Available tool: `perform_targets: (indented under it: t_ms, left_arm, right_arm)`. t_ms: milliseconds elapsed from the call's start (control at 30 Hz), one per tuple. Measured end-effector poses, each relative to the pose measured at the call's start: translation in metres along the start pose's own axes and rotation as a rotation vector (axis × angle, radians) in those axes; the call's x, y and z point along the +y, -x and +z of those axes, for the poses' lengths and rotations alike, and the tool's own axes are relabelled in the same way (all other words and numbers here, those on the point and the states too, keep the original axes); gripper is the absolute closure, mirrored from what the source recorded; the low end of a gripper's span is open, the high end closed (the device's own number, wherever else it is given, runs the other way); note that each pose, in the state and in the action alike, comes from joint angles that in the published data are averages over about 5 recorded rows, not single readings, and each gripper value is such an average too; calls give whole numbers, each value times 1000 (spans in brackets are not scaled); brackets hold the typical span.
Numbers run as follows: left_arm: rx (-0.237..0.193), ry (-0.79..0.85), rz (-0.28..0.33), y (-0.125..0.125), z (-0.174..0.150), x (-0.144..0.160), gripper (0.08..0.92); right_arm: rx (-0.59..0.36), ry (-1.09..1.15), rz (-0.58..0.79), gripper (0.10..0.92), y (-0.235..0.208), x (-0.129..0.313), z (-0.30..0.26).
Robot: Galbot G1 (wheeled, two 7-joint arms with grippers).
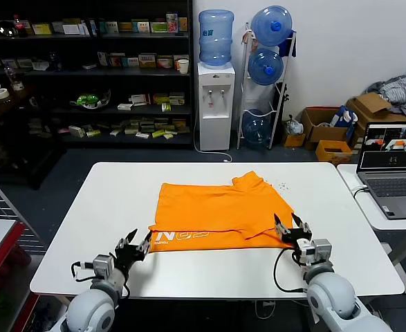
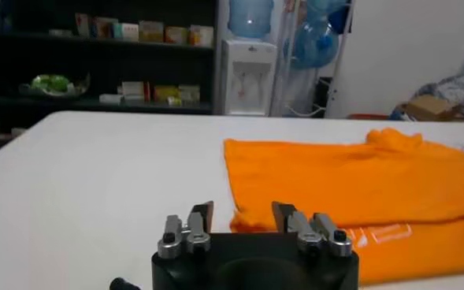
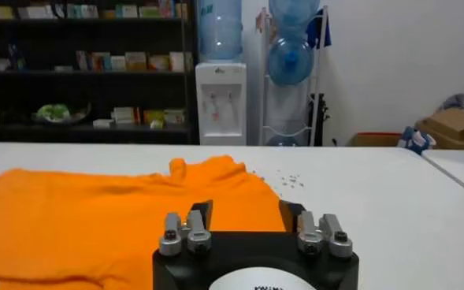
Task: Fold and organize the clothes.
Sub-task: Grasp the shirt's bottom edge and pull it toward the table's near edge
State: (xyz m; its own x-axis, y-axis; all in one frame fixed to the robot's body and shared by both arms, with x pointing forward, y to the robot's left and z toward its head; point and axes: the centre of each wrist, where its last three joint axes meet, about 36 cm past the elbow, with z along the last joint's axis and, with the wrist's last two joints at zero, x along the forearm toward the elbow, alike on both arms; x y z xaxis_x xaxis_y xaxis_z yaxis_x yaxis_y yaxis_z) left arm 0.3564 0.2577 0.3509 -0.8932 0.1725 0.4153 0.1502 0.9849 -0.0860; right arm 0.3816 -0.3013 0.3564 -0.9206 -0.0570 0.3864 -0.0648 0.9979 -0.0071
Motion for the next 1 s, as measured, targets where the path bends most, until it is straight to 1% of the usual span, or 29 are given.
perform_targets:
  t_ms: [100,233,633,733,867,933,1000]
  left_arm:
    - [28,-16,7,-6,10,-6,257]
    - [46,-39,9,-9,17,-11,187]
    - [60,-85,-5,1,20,-16,177]
    - [61,-86,-9,5,18,-17,177]
    - [64,-86,-16,9,18,-19,185]
    - [66,-87,-18,10,18,-20,217]
    - [66,-88,-19,11,19,-20,275]
  right_arm:
    - [33,1,-3,209,-6,-3,7]
    - [69,6,-6,200,-9,-8,13]
    - [131,28,-7,202,-7,-19,19]
    - [139,31,-9,242,-7,-20,20]
    - [148,33,-11,356,-7,-22,22]
    - [151,34,-10,408,-8,-23,22]
    - [152,34,-9,469,-9,-24,23]
